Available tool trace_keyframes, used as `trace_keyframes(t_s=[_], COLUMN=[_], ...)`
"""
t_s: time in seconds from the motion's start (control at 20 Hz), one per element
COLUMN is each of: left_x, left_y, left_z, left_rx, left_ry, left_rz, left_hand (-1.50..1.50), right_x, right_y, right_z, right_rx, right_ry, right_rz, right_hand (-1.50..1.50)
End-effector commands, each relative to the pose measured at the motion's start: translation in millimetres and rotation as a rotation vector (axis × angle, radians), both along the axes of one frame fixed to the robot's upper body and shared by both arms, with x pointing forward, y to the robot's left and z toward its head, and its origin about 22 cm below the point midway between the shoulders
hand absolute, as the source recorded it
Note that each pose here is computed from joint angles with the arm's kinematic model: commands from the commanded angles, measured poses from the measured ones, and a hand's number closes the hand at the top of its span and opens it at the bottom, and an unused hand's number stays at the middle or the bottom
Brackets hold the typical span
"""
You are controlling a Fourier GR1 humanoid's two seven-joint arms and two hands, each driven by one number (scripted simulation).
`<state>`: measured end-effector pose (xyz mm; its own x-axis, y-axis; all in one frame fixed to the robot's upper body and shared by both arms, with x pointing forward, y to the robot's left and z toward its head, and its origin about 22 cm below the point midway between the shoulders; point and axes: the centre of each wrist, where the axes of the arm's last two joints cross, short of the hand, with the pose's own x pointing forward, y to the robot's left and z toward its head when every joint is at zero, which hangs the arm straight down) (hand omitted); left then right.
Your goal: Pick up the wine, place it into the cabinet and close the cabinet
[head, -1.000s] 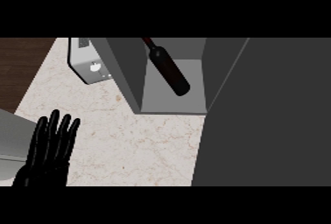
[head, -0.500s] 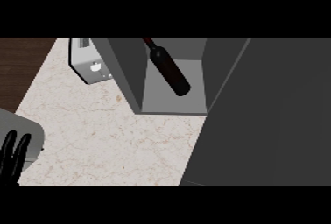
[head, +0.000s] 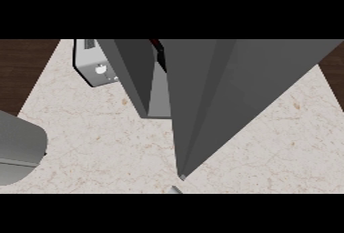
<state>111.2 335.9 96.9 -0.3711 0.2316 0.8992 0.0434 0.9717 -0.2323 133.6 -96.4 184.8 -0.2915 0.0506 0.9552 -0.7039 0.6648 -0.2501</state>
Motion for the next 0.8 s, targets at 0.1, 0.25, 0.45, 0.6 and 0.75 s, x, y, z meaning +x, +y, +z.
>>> trace_keyframes(t_s=[0.1, 0.25, 0.45, 0.6, 0.75], left_x=[-4.6, -8.4, -17.9, -11.5, -15.7], left_y=[14, 34, 31, 33, 39], left_z=[12, 10, 22, 26, 17], left_rx=[0.002, -0.003, 0.004, -0.013, -0.005], left_ry=[-0.010, -0.003, 0.020, -0.001, 0.005], left_rz=[-0.014, -0.031, -0.049, -0.045, -0.042], left_hand=[-1.50, -1.50, -1.50, -1.50, -1.50], right_x=[9, 45, 73, 104, 136], right_y=[44, 65, 80, 92, 73], right_z=[16, 9, 21, 30, 37], right_rx=[-0.006, -0.014, -0.023, -0.011, -0.040], right_ry=[-0.050, -0.060, -0.074, -0.083, -0.083], right_rz=[-0.034, -0.100, -0.148, -0.184, -0.184], right_hand=[1.50, 1.50, 1.50, 1.50, 1.50])
